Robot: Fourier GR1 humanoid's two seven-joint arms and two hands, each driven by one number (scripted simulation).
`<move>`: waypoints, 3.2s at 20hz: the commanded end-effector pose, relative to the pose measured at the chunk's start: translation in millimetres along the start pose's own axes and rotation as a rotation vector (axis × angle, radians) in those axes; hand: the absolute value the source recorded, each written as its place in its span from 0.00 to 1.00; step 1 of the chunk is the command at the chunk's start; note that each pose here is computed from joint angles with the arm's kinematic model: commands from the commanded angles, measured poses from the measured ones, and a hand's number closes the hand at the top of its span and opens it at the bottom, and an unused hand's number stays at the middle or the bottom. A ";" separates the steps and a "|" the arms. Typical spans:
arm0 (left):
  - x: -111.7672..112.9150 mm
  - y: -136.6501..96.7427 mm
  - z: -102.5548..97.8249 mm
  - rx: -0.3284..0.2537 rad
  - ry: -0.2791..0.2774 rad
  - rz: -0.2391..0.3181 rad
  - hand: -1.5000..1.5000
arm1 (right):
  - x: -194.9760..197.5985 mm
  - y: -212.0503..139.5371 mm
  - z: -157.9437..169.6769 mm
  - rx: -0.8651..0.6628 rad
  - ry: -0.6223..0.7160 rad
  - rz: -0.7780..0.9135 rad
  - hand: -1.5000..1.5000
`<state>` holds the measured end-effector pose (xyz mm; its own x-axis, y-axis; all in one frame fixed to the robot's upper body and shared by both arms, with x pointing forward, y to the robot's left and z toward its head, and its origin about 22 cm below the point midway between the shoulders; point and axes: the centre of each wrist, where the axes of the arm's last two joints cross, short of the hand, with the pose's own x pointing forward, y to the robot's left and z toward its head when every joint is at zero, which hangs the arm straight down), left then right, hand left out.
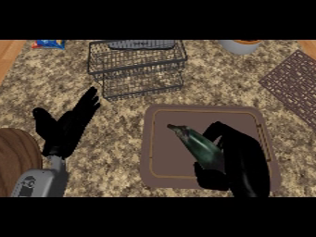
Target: Pick the eggplant from the tray and place it in the tiered basket
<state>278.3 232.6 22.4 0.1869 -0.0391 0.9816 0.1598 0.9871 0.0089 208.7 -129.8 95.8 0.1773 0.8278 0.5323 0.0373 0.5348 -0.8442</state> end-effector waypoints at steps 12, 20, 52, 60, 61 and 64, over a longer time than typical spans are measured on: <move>6.1 -3.7 1.0 -0.004 -0.015 0.006 0.50 | 99.1 -136.1 39.8 -0.296 -0.214 -0.048 1.00; -4.4 -27.4 -5.7 -0.028 -0.020 0.008 0.50 | 173.6 -139.5 -30.7 -0.221 -0.195 0.018 1.00; 9.8 -26.6 -22.7 -0.125 -0.047 -0.027 0.50 | 196.1 -52.4 -203.0 -0.138 -0.178 -0.546 0.00; 13.6 -54.2 -34.8 -0.143 -0.051 -0.035 0.50 | 210.6 -47.6 -201.2 -0.249 -0.340 -0.580 0.00; 16.3 -42.5 -30.1 -0.128 -0.049 -0.030 0.50 | 211.4 -46.9 -200.7 -0.296 -0.350 -0.587 0.00; 7.0 -35.0 -26.2 -0.113 -0.032 -0.035 0.50 | 214.7 -47.7 -202.6 -0.388 -0.304 -0.611 0.00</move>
<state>304.3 189.7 33.4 0.1370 -0.0600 0.9887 0.2826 0.9591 0.0191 442.2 -14.0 235.9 -0.2337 0.4532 0.8602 0.3076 0.8738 -0.3767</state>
